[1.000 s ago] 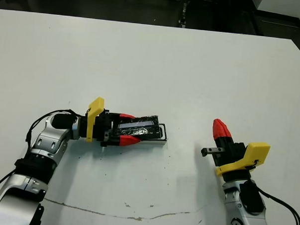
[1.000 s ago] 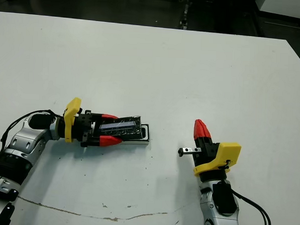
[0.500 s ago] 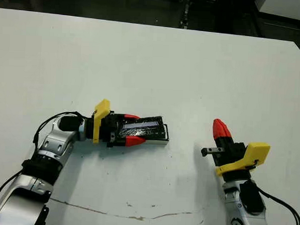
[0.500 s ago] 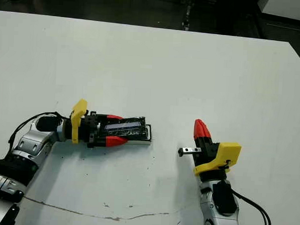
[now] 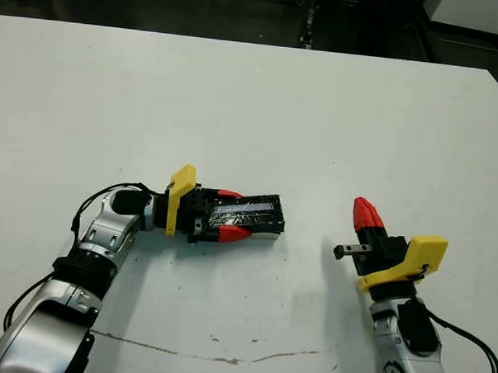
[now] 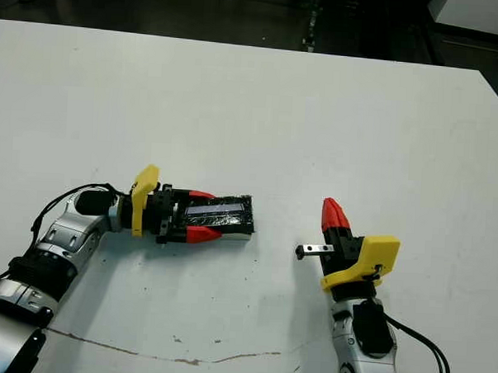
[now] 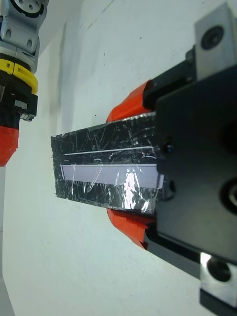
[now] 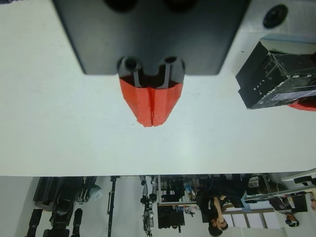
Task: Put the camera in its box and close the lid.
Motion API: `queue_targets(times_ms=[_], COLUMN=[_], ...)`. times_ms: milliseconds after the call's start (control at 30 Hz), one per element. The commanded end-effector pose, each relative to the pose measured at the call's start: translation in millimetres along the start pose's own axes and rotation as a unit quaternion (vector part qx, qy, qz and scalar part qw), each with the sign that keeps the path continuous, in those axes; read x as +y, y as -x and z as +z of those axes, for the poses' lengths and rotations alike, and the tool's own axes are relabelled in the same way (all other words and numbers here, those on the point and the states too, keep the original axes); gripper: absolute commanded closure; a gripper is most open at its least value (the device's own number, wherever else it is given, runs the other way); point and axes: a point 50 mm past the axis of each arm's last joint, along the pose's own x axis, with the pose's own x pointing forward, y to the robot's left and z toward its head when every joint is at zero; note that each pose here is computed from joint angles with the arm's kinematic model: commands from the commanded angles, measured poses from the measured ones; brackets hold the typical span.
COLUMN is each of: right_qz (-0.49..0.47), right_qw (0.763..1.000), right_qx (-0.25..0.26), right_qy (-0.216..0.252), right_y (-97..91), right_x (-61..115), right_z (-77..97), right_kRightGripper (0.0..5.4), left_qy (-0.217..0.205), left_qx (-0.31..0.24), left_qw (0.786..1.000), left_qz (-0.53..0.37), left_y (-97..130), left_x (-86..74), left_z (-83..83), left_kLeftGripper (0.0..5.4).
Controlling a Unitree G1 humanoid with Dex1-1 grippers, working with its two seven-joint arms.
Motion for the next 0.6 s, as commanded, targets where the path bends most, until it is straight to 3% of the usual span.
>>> queue_targets(times_ms=[33, 367, 433, 533, 600], right_qz=[-0.005, -0.008, -0.01, -0.01, -0.009], right_qw=[1.0, 1.0, 1.0, 1.0, 1.0], right_qx=[0.009, 0.008, 0.009, 0.013, 0.013], right_qy=[-0.002, -0.003, -0.006, -0.007, -0.008], right_y=[1.5, 2.0, 2.0, 2.1, 2.2], right_x=[-3.6, -5.4, -5.4, -5.6, -5.5], right_z=[-1.8, -1.4, -1.6, -2.0, -2.0], right_kRightGripper=[5.4, 5.4, 5.4, 5.4, 5.4], left_qy=[0.037, 0.012, -0.012, -0.079, -0.097], left_qx=[0.027, 0.061, 0.083, 0.099, 0.105], left_qw=[0.998, 0.998, 0.996, 0.992, 0.99], left_qz=[-0.037, -0.034, -0.018, -0.002, 0.006], left_y=[-27, -34, -31, -25, -22], left_x=[-16.3, -15.3, -14.3, -13.8, -13.1], left_z=[-22.5, -23.1, -22.4, -18.2, -16.8], left_kLeftGripper=[2.25, 2.25, 2.25, 1.78, 1.51])
